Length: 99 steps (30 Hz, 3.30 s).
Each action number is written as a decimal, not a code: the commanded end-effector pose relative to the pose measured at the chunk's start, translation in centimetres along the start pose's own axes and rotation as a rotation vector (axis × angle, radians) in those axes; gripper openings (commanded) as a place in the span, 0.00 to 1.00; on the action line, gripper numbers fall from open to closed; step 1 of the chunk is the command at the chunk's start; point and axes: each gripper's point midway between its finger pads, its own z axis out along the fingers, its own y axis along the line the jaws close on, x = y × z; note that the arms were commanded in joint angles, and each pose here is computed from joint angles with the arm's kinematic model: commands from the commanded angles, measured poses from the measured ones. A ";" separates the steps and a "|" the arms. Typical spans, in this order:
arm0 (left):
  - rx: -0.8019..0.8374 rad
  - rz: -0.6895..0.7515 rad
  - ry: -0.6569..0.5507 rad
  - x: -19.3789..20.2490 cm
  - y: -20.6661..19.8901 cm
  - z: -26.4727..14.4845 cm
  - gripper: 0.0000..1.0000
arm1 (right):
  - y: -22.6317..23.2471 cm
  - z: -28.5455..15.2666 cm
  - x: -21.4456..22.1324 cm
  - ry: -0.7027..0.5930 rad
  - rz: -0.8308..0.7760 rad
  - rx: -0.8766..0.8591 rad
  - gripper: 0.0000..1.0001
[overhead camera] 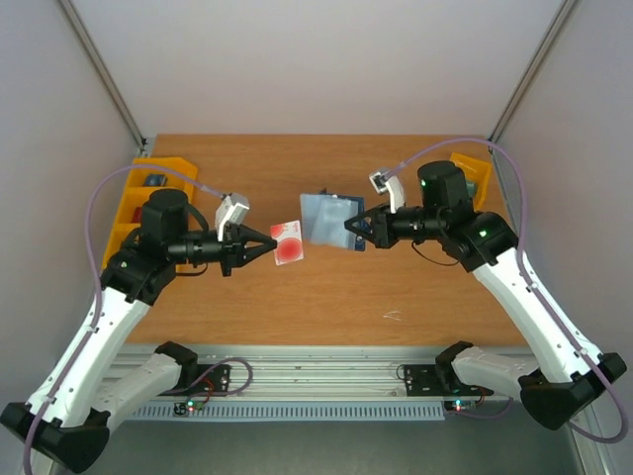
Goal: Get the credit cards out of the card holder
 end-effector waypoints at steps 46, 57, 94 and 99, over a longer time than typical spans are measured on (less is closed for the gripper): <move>0.068 0.048 -0.199 -3.9 -0.8 -3.5 0.00 | 9.4 6.0 -4.0 -0.018 -0.197 -0.458 0.69; 0.063 -0.002 -0.224 -3.9 -0.2 -3.3 0.00 | 9.5 6.8 -3.7 0.031 -0.109 -0.501 0.01; -0.651 2.444 -0.189 -6.6 0.9 -1.0 0.63 | 7.7 7.2 -3.7 0.291 0.343 -0.255 0.01; -0.612 2.455 -0.176 -5.8 0.7 -0.7 0.42 | 7.7 7.7 -3.7 0.294 0.332 -0.249 0.01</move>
